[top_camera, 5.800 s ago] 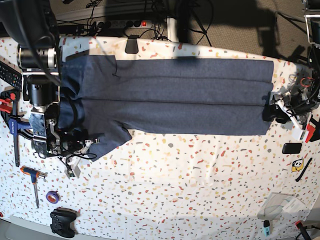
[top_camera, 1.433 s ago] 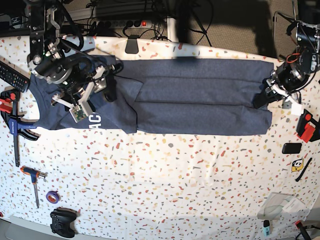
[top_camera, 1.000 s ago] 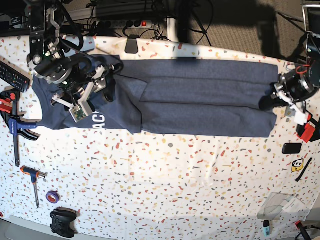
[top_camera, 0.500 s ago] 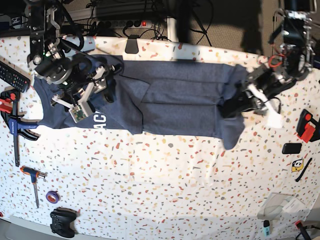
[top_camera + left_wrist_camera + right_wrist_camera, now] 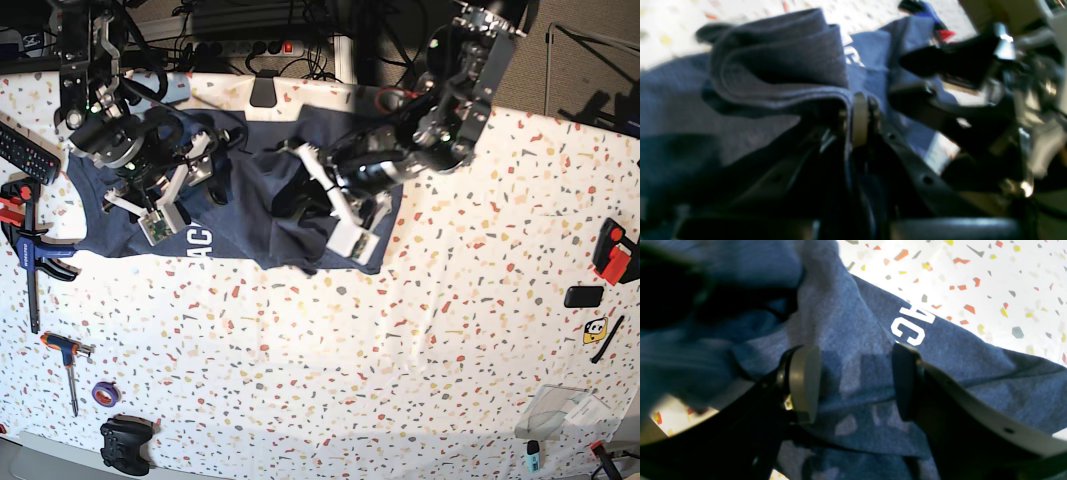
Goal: Fold the T-shirt properly
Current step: 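Lift the hem end with the left gripper and fold it toward the right gripper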
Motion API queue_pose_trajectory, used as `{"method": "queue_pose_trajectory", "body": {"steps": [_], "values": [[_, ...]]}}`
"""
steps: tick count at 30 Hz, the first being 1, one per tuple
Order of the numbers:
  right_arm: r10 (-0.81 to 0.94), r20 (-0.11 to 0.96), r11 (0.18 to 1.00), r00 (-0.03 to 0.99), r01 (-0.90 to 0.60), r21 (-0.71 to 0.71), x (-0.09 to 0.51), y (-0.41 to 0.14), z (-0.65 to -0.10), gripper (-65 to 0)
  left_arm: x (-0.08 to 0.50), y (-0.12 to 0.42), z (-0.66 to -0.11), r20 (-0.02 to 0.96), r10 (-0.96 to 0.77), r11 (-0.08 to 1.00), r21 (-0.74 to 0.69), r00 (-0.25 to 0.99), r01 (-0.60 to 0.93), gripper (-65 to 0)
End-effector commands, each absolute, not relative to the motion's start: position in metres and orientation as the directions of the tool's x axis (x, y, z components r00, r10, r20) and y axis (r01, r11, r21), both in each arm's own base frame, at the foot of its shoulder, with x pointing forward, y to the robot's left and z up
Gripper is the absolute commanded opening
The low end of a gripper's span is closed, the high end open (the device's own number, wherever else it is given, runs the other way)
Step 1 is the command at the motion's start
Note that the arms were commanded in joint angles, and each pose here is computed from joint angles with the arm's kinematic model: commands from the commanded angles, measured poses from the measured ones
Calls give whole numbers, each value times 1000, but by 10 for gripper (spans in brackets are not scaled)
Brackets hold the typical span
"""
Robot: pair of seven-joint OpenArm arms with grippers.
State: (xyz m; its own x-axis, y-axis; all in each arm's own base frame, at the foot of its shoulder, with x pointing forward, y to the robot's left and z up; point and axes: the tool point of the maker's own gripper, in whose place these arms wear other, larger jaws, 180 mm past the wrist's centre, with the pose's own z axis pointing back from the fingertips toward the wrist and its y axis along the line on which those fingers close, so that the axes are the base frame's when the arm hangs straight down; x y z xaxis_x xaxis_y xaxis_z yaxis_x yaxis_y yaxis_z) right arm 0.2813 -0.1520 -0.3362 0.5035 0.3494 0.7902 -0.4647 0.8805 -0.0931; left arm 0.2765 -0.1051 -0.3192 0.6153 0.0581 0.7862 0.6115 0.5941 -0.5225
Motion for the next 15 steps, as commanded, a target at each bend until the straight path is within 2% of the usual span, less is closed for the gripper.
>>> {"method": "queue_pose_trajectory", "body": {"steps": [1,3,4,7,9,15], "values": [[343,817,881,463,-460,-109,288,-153,-322,-310,285,-115,-297,824,79,572,-498,560,652,-647],[343,817,881,463,-460,-109,288,-153,-322,-309,295,-119,-292,841,60,603,-459,537,652,-511],[343,817,881,464,-460,-109,288,-153,-322,-309,302,-118,-291,841,65,631,-452,537,631,-464],[346,813,881,468,-460,-110,288,-154,-323,-310,316,-116,-285,846,74,671,-434,528,601,-374],[346,813,881,468,-460,-110,288,-153,-323,-309,319,-118,-280,850,76,667,-431,520,608,-350],[343,817,883,463,-455,-113,290,-155,-321,-310,324,-120,-272,855,85,657,-435,512,617,-351]]}}
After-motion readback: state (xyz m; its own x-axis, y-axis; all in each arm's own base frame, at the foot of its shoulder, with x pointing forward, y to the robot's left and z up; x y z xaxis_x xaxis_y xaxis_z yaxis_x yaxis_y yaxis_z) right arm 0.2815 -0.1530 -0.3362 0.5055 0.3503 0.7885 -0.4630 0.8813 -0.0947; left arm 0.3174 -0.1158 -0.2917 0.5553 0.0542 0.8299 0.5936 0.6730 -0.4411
